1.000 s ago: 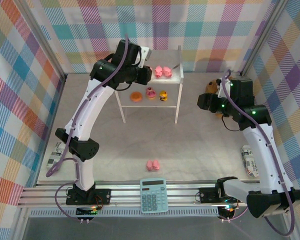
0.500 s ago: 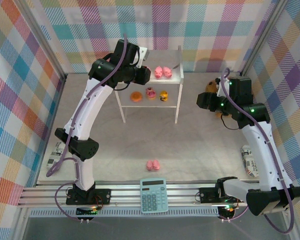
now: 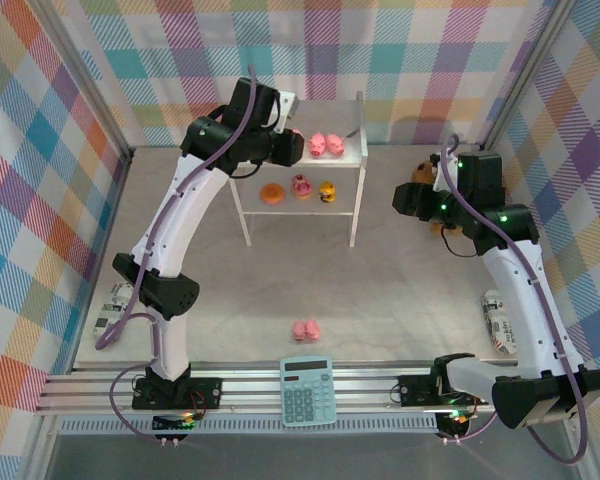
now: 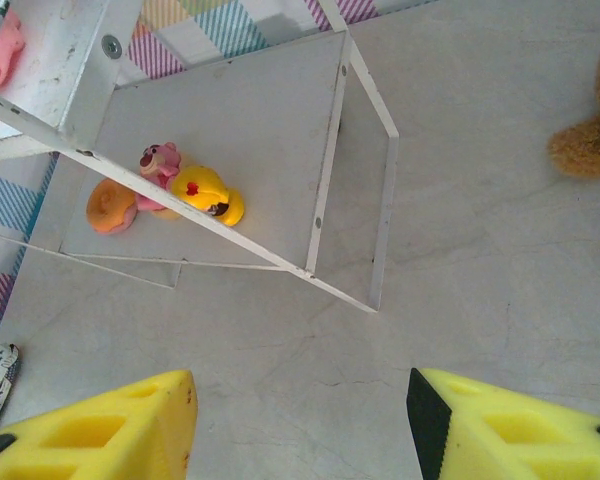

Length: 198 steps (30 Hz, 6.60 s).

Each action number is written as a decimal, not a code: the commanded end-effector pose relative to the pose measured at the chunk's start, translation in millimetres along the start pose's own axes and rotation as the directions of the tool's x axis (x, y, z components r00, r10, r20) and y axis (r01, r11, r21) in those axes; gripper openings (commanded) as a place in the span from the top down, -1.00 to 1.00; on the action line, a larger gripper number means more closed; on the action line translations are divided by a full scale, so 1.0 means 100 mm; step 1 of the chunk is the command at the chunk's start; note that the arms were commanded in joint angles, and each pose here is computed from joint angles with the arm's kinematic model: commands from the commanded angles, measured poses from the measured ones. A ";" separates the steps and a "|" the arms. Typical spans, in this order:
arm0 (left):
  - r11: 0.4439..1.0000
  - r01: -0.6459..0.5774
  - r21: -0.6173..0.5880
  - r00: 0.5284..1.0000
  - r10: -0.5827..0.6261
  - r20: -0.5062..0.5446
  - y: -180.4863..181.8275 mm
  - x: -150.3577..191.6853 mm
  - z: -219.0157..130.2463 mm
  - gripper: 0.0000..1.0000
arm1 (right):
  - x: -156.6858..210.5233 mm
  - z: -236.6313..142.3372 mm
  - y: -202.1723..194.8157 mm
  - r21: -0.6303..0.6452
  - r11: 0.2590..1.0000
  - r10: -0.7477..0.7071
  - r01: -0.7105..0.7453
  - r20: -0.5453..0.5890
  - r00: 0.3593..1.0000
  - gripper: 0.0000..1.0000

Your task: Place and organize the plastic toys onto the shelf

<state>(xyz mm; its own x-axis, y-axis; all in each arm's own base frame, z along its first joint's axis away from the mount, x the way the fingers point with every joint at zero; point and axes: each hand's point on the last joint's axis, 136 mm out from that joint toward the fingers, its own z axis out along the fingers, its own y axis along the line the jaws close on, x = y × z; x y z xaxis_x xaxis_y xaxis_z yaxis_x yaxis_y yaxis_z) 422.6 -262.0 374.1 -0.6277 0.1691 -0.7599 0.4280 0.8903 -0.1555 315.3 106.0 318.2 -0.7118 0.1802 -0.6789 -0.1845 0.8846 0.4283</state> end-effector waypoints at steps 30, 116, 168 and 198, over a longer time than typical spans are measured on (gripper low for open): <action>0.998 0.029 0.057 0.997 -0.033 0.072 -0.07 -0.19 -0.13 0.12 | -0.13 -0.08 0.09 -0.030 0.999 -0.017 0.018 0.045 0.999 -0.17; 0.996 -0.006 -0.092 0.978 0.025 0.206 0.01 -0.27 -0.85 0.03 | -0.13 -0.37 0.16 -0.024 0.998 -0.053 0.056 0.102 0.993 -0.18; 0.996 0.092 0.001 0.766 -0.071 -0.639 -0.88 4.28 0.44 0.18 | 0.54 -0.24 -0.19 0.060 0.998 0.002 -0.001 -0.024 1.000 -0.21; 0.993 -0.072 -0.098 0.813 0.001 -0.583 -0.26 3.86 0.57 0.67 | 0.47 -0.18 -0.20 0.071 0.997 -0.008 0.009 -0.024 1.000 -0.21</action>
<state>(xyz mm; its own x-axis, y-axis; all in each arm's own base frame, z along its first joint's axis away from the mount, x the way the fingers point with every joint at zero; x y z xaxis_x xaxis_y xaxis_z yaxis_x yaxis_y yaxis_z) 182.0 -257.6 34.9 -0.9051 0.3776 -0.1956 0.4033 0.9080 -0.1132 266.6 87.5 280.0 -0.7472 0.1588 -0.6453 -0.1291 0.9178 0.3754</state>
